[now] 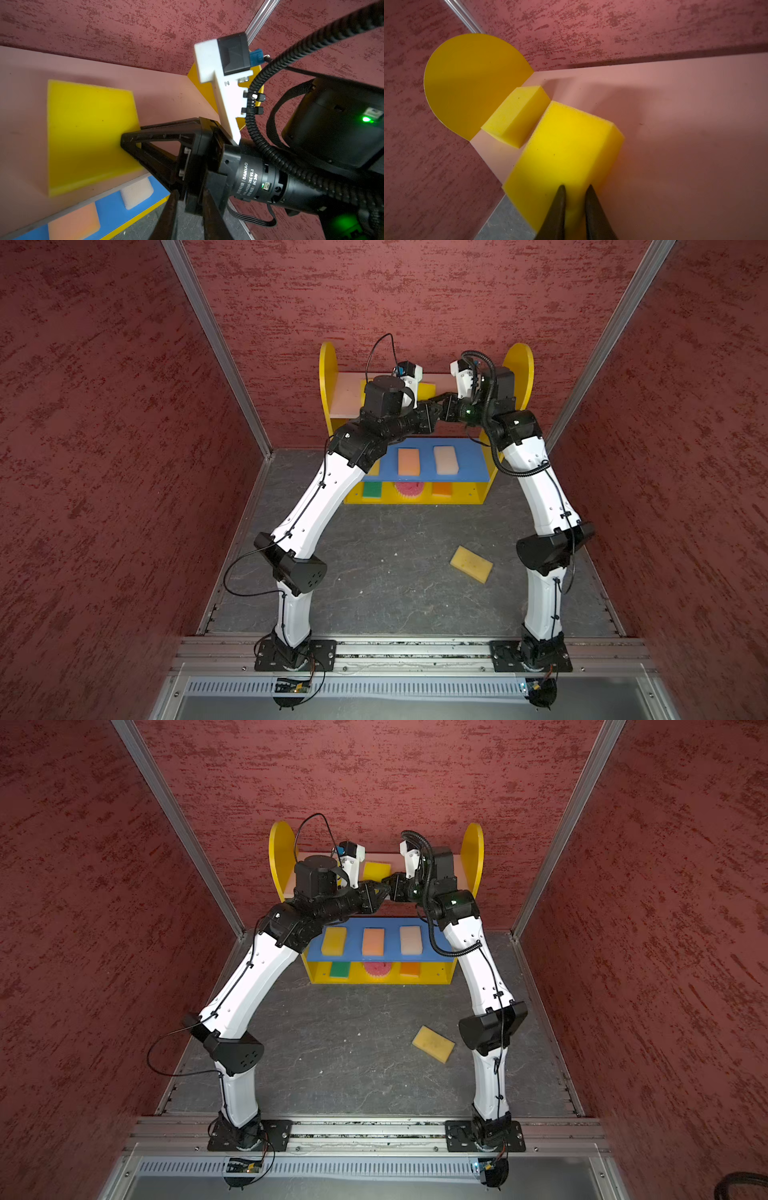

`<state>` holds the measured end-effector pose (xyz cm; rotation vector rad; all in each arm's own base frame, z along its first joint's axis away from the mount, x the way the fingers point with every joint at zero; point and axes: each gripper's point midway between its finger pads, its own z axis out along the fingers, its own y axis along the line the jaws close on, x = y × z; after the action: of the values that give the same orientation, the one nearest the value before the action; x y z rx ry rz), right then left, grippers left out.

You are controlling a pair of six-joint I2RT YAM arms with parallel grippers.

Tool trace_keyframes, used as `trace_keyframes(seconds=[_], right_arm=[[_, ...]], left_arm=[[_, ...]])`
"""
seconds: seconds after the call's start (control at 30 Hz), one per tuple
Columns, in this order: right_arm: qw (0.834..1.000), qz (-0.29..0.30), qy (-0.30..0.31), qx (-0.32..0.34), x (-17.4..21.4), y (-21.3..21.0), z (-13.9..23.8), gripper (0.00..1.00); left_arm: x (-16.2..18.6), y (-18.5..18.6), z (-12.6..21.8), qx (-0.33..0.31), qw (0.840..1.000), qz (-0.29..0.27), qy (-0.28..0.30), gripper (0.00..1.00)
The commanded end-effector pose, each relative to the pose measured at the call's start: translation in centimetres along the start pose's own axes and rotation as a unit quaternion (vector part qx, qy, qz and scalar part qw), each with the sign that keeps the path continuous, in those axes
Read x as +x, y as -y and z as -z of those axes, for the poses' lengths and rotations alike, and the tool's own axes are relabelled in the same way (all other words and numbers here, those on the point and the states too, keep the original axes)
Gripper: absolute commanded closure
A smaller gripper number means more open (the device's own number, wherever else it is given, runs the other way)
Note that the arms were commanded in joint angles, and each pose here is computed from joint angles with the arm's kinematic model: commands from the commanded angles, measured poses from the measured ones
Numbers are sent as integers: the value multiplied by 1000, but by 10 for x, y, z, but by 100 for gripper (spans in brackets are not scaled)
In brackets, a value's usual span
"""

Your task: Place and organize the cleaning sponges onto the shelf

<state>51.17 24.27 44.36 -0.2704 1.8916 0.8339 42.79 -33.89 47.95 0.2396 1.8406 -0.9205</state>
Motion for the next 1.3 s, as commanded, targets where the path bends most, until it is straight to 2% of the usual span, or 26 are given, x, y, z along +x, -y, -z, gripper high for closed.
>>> trace_keyframes(seconds=[0.0,0.1,0.4,0.6,0.77,0.83,0.9,0.97,1.0,1.17,1.27], right_arm=[[999,-1,-25,30,19,21,-8,72],[999,0,-21,40,19,25,-9,60],[998,12,1,66,6,28,1,46],[998,19,35,53,-18,5,30,43],[998,14,50,32,-20,-15,53,42],[998,14,60,18,-19,-25,62,47],[998,13,67,4,-15,-34,68,65],[997,6,71,-10,-10,-40,72,91],[997,4,71,-15,-8,-44,73,100],[998,9,43,-34,8,-60,59,100],[999,10,31,-41,15,-65,48,100]], left_arm=[[-10,-11,-2,-13,1000,13,16,77],[-15,-15,1,-14,1000,15,23,77],[-28,-19,9,-12,999,18,38,76],[-39,-27,17,-15,998,30,48,75],[-47,-33,30,-21,998,33,57,75],[-48,-34,38,-23,997,33,61,75],[-48,-36,45,-27,997,32,66,77],[-49,-40,54,-34,996,33,72,78],[-49,-45,59,-41,996,36,74,80],[-50,-72,82,-64,992,66,88,89],[-50,-83,92,-70,990,76,92,91]])
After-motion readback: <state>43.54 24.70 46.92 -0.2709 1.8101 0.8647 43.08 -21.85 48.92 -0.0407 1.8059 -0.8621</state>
